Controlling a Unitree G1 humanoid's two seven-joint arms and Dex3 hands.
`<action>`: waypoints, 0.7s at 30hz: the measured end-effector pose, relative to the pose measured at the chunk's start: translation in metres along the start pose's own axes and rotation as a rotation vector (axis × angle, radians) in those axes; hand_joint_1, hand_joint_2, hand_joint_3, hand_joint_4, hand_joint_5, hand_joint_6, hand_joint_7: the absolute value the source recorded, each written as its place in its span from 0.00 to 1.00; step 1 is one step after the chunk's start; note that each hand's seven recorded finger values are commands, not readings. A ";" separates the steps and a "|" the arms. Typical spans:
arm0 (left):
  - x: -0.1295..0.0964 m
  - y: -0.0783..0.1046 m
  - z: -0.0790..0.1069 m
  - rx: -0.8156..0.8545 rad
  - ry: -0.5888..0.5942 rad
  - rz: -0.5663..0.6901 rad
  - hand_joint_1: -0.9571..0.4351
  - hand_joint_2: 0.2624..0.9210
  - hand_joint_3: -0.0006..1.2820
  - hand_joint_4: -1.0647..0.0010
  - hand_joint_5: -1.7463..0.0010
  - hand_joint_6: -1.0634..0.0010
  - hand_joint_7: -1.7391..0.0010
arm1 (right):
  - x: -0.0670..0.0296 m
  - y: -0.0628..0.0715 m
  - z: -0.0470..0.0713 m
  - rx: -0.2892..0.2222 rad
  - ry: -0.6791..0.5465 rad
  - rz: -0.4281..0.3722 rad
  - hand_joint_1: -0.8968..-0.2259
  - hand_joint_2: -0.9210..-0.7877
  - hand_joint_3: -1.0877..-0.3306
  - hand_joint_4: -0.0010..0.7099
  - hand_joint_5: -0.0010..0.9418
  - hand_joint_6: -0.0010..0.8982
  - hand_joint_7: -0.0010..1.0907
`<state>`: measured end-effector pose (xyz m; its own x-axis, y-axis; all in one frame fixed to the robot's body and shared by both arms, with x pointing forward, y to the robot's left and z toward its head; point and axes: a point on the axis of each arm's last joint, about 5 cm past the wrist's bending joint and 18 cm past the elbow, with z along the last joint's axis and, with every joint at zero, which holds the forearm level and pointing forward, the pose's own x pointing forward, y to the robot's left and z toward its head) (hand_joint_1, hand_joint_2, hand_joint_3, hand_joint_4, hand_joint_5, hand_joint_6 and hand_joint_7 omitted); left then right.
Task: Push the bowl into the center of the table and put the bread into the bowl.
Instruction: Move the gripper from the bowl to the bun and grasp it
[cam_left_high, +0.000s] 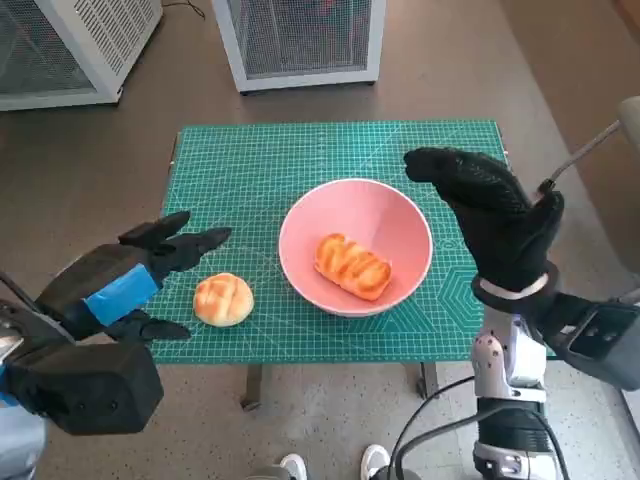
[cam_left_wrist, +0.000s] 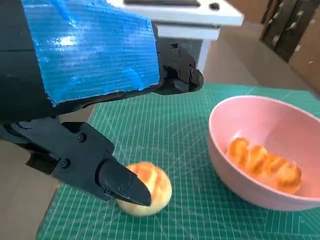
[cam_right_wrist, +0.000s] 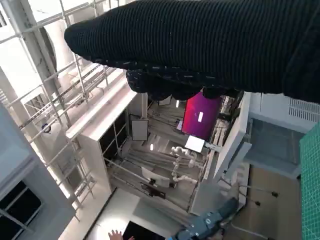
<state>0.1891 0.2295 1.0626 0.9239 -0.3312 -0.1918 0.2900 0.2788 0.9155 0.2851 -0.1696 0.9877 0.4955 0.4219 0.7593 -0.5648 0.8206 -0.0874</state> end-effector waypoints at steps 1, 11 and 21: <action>0.000 -0.001 0.000 -0.001 0.001 -0.002 0.78 0.75 0.01 0.90 1.00 0.74 0.99 | 0.0001 0.000 0.000 0.002 0.001 0.000 0.52 0.00 0.74 0.50 0.00 0.03 0.72; 0.009 -0.017 -0.002 0.007 0.015 -0.018 0.74 0.73 0.00 0.89 1.00 0.73 1.00 | 0.0003 0.000 0.000 0.013 0.011 0.001 0.51 0.00 0.74 0.50 0.00 0.02 0.72; 0.028 -0.041 -0.009 0.003 0.057 -0.053 0.72 0.73 0.00 0.87 1.00 0.71 0.99 | 0.0008 -0.001 0.001 0.014 0.013 0.006 0.51 0.00 0.74 0.50 0.00 0.02 0.73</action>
<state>0.2049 0.2170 1.0169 0.9200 -0.2931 -0.2602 0.3384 0.2591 0.9046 0.2854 -0.1706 0.9891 0.5005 0.4319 0.7503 -0.5772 0.8124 -0.0825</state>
